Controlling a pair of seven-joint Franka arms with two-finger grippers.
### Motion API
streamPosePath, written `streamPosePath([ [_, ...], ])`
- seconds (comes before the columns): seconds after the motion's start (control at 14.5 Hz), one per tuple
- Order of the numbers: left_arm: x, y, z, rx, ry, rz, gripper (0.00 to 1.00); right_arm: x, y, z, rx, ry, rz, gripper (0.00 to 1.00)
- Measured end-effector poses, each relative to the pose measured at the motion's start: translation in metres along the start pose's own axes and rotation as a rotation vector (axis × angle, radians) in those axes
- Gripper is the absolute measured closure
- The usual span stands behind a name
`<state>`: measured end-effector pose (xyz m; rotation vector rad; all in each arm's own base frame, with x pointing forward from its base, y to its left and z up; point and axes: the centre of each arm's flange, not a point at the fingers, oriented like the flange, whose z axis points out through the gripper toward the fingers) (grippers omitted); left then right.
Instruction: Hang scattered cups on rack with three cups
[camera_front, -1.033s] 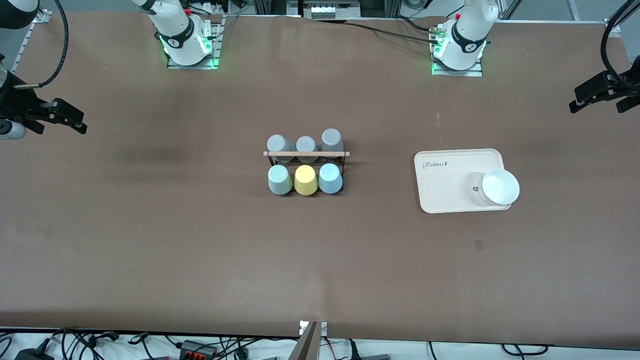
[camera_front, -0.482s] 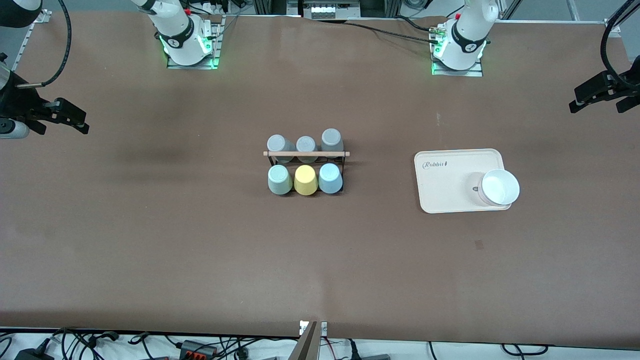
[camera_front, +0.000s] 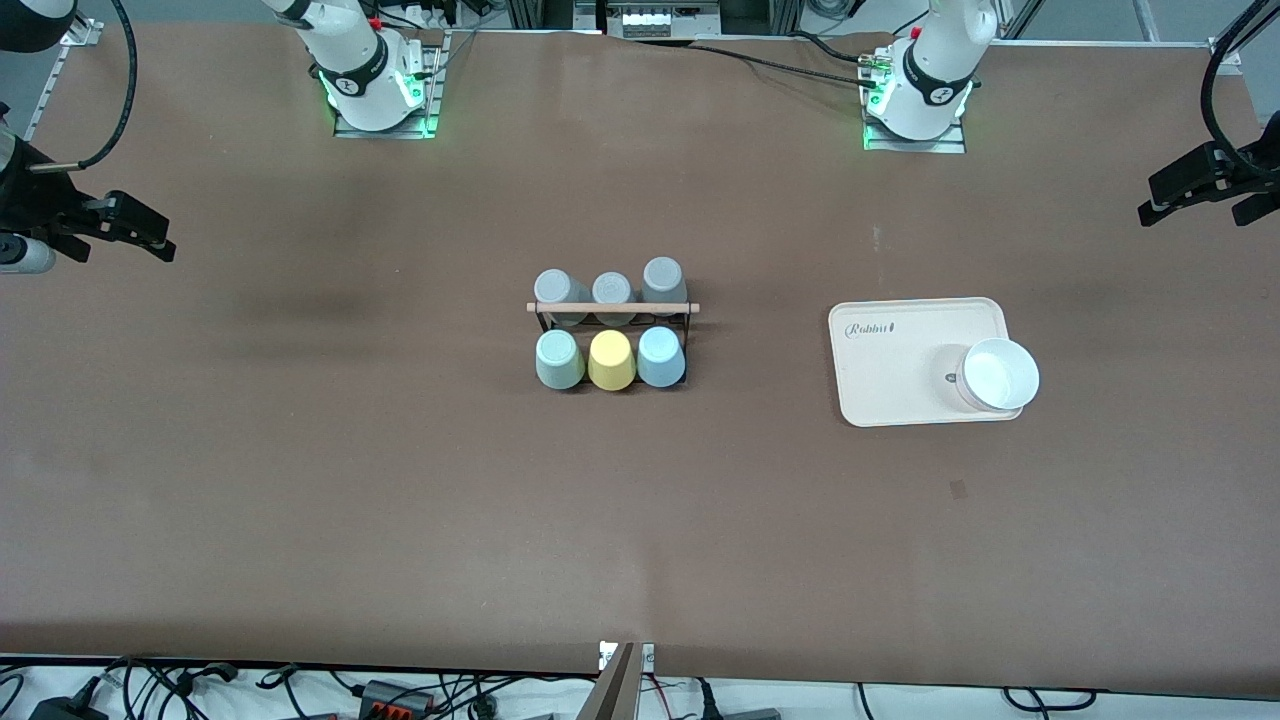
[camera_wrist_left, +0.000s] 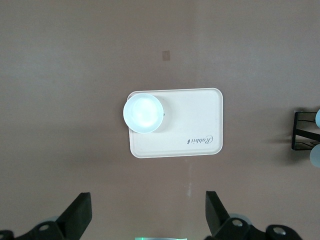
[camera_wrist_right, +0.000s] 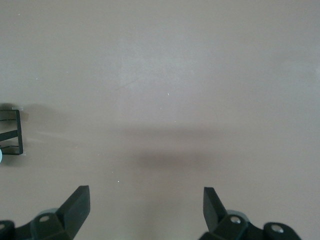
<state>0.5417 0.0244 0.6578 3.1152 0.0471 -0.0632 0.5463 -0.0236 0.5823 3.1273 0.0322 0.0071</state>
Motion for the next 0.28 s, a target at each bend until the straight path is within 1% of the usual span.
streamPosePath([
  [0.28, 0.0001, 0.0, 0.0002, 0.0, 0.0, 0.0, 0.0, -0.0007, -0.0003, -0.0007, 0.0, -0.001, 0.0, 0.0],
])
